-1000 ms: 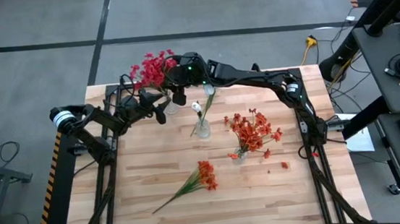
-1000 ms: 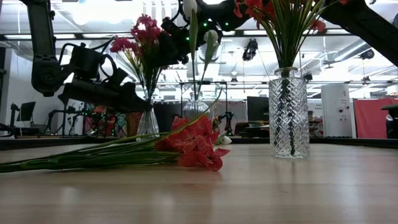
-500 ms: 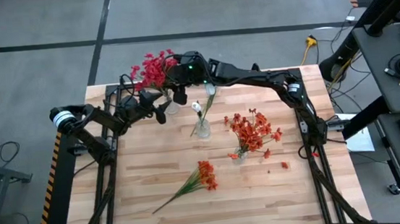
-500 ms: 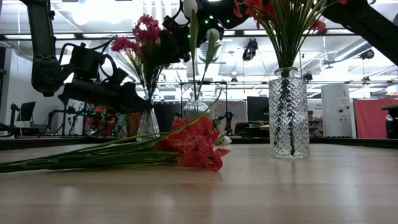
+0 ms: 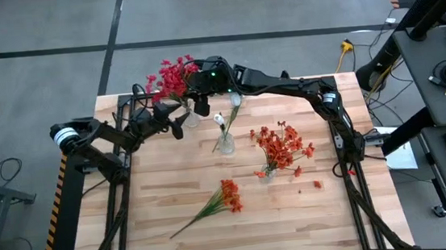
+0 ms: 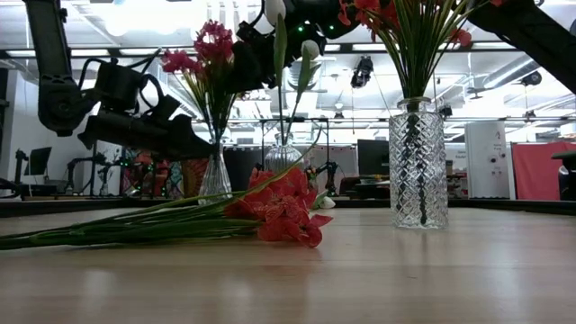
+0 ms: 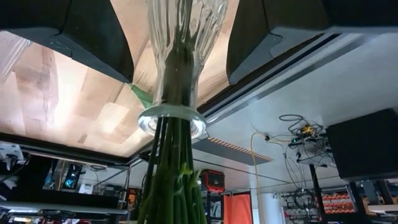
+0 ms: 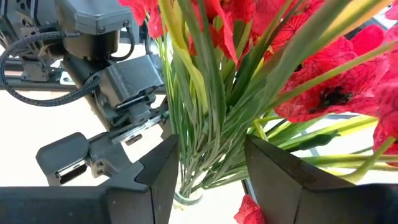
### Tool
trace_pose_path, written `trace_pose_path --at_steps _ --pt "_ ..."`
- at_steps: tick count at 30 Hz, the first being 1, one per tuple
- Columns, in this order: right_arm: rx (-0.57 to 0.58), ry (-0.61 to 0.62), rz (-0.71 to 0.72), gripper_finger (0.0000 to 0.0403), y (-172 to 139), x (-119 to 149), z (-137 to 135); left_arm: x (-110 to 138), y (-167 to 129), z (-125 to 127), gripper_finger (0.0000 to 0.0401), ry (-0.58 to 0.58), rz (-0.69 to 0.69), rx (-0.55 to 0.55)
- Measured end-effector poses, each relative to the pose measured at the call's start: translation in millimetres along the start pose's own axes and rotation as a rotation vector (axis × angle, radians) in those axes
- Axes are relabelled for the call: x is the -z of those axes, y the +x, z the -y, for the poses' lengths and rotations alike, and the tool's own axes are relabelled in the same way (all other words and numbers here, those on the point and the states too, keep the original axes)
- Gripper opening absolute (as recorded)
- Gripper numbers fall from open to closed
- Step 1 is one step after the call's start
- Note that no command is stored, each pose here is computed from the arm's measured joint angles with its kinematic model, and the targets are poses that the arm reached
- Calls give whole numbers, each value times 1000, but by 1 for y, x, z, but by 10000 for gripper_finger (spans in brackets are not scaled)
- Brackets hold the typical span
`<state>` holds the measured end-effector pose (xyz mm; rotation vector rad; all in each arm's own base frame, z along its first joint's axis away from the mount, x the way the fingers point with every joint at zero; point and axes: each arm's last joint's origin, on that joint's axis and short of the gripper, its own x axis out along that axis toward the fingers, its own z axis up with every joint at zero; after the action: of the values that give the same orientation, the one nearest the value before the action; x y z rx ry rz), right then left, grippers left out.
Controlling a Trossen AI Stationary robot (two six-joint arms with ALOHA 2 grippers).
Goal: Sort flowers into vase by color
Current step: Put the orange sprig flower into the bottom right transparent glass vase
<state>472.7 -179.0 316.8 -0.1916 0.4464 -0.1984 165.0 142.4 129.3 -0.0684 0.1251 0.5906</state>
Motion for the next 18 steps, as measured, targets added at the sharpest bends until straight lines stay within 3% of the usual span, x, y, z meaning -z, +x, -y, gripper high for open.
trace_pose_path --at_steps 18 --pt "24 23 -5 196 -12 -8 1 -5 -5 1 240 20 -16 -2"
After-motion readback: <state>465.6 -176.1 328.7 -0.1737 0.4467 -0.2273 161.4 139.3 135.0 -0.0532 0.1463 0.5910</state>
